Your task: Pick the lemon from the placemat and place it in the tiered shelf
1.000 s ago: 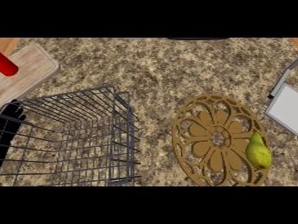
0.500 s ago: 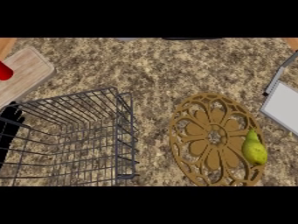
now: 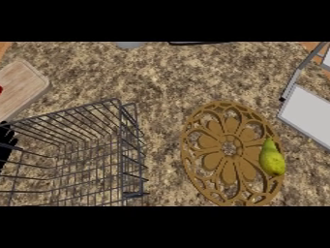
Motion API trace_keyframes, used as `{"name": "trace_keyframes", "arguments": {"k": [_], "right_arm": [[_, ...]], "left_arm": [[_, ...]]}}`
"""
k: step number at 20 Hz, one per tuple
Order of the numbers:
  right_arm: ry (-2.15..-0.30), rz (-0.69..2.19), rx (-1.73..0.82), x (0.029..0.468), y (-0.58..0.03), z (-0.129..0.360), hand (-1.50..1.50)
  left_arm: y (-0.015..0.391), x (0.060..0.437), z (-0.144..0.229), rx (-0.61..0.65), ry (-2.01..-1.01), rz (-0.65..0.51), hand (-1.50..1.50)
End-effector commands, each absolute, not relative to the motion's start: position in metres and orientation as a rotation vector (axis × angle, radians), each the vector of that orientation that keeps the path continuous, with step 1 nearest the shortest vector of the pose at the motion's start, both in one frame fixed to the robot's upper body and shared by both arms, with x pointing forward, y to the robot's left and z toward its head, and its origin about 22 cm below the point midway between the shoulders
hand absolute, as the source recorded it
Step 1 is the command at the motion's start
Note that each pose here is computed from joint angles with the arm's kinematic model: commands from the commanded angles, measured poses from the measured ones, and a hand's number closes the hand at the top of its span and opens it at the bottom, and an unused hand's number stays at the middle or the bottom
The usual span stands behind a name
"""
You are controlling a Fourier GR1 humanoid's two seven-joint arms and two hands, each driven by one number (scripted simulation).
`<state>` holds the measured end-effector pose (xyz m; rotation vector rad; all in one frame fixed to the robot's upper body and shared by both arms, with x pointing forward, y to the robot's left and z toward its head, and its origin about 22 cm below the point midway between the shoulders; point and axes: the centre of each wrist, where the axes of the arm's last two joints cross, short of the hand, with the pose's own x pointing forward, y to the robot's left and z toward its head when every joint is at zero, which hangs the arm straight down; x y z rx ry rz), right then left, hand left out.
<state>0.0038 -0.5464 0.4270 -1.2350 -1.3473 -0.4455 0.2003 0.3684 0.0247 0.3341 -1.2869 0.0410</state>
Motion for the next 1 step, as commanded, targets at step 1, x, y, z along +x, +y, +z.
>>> {"name": "trace_keyframes", "arguments": {"k": [1], "right_arm": [[-1.342,-0.387,-1.228,-0.0501,-0.5471,0.4337,-1.50]], "left_arm": [[0.3687,0.1962,0.0091,0.349,-1.275,0.044,0.00]]}}
